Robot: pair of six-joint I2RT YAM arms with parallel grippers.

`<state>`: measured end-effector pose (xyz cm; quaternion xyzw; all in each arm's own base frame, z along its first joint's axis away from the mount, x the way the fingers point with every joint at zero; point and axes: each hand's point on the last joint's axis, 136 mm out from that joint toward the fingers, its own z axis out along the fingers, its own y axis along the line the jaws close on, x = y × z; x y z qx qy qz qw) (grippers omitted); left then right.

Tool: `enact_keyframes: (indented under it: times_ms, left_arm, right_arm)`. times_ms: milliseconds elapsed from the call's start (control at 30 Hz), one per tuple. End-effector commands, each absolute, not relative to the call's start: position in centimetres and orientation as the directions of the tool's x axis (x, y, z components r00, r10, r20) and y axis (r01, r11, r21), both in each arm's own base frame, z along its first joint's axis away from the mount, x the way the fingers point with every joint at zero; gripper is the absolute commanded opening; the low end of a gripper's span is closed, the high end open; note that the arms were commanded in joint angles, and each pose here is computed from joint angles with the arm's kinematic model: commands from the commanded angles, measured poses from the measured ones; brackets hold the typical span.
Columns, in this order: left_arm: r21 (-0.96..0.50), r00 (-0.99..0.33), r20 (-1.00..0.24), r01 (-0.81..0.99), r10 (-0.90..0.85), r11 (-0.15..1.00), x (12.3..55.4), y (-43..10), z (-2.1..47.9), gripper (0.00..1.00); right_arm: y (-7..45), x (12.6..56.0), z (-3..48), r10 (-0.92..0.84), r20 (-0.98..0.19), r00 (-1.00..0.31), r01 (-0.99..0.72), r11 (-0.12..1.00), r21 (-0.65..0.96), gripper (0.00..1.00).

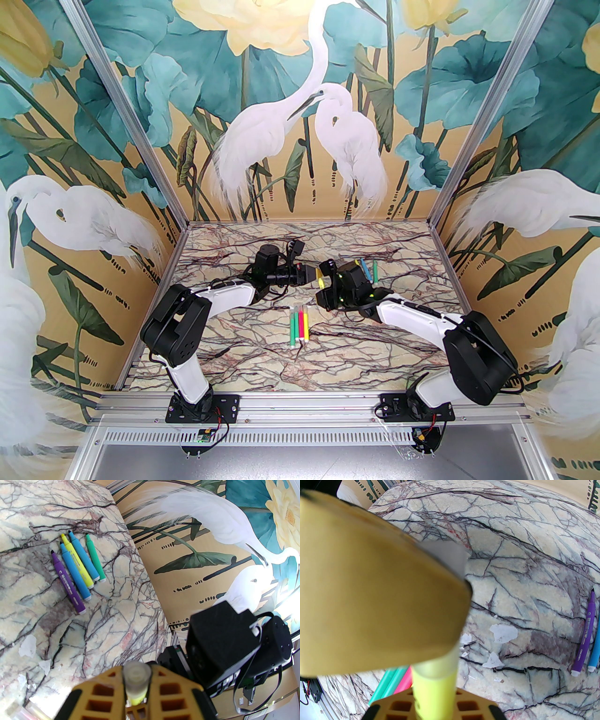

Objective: Open the pen caps

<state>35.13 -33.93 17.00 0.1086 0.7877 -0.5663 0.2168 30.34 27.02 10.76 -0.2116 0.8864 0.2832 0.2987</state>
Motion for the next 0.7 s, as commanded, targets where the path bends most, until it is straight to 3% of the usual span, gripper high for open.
enact_keyframes:
  times_ms: [0, 300, 667]
  left_arm:
    - [-0.839, -0.871, -0.463, 0.369, -0.166, 0.400, 38.2, -31.7, 17.4, 0.00]
    - [-0.834, -0.850, -0.446, 0.280, -0.281, 0.476, 40.6, -27.1, 17.5, 0.00]
    - [-0.841, -0.847, -0.409, 0.207, -0.338, 0.499, 41.6, -24.9, 16.7, 0.00]
  right_arm:
    - [26.2, 29.0, 10.2, -0.250, -0.634, -0.732, -0.564, 0.744, 0.358, 0.00]
    - [25.1, 26.8, 9.0, -0.307, -0.604, -0.735, -0.589, 0.731, 0.345, 0.00]
    - [24.8, 25.9, 8.4, -0.339, -0.601, -0.724, -0.615, 0.712, 0.339, 0.00]
